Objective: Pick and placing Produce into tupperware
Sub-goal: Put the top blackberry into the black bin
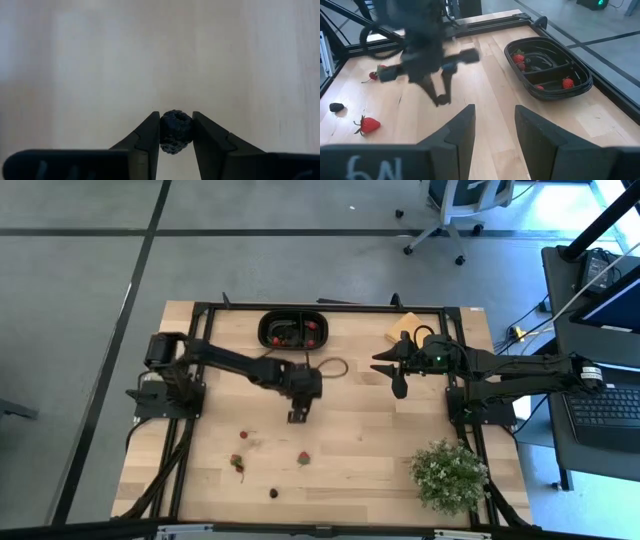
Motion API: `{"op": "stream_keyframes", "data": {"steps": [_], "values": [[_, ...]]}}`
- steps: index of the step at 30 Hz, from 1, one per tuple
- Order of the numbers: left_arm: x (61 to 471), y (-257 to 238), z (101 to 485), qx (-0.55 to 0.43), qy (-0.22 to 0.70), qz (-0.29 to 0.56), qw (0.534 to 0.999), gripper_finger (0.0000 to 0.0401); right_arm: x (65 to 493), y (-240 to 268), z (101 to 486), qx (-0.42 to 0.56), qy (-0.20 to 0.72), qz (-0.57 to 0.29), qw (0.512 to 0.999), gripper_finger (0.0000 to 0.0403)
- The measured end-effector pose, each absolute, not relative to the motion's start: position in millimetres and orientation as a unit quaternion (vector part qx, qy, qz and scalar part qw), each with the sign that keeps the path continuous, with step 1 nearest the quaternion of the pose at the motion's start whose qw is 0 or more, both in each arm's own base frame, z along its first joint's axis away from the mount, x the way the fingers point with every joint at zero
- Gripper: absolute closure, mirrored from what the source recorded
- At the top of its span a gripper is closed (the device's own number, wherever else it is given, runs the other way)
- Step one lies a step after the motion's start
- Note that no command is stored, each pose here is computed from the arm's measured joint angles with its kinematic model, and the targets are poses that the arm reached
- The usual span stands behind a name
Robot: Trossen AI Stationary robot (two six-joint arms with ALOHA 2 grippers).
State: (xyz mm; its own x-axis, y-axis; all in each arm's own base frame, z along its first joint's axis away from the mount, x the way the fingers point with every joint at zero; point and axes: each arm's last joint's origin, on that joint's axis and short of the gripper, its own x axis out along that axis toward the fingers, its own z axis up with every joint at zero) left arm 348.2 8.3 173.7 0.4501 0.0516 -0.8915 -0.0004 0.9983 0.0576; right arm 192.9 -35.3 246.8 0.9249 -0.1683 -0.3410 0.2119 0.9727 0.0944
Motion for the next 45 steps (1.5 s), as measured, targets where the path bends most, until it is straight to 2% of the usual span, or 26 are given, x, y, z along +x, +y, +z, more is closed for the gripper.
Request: {"op": "stream_keyframes", "data": {"steps": [7,10,14,22,35,45], "values": [[342,71,231,-0.035,0.454,0.123,0.882,0.0311,193,-35,247,0.065,0.164,-0.097,0.979,0.0262],[339,105,250,-0.061,0.433,0.2,0.877,0.0314,193,-35,248,0.063,0.164,-0.097,0.98,0.0262],[338,141,267,-0.083,0.395,0.253,0.879,0.0308,193,-35,248,0.062,0.162,-0.096,0.98,0.0262],[332,181,242,-0.151,0.409,0.289,0.852,0.031,193,-35,248,0.062,0.163,-0.097,0.98,0.0262],[346,193,184,-0.177,0.472,0.277,0.818,0.0302,193,-35,248,0.064,0.161,-0.097,0.98,0.0262],[347,193,179,-0.175,0.476,0.275,0.817,0.0301,193,-35,248,0.064,0.16,-0.097,0.98,0.0262]]}}
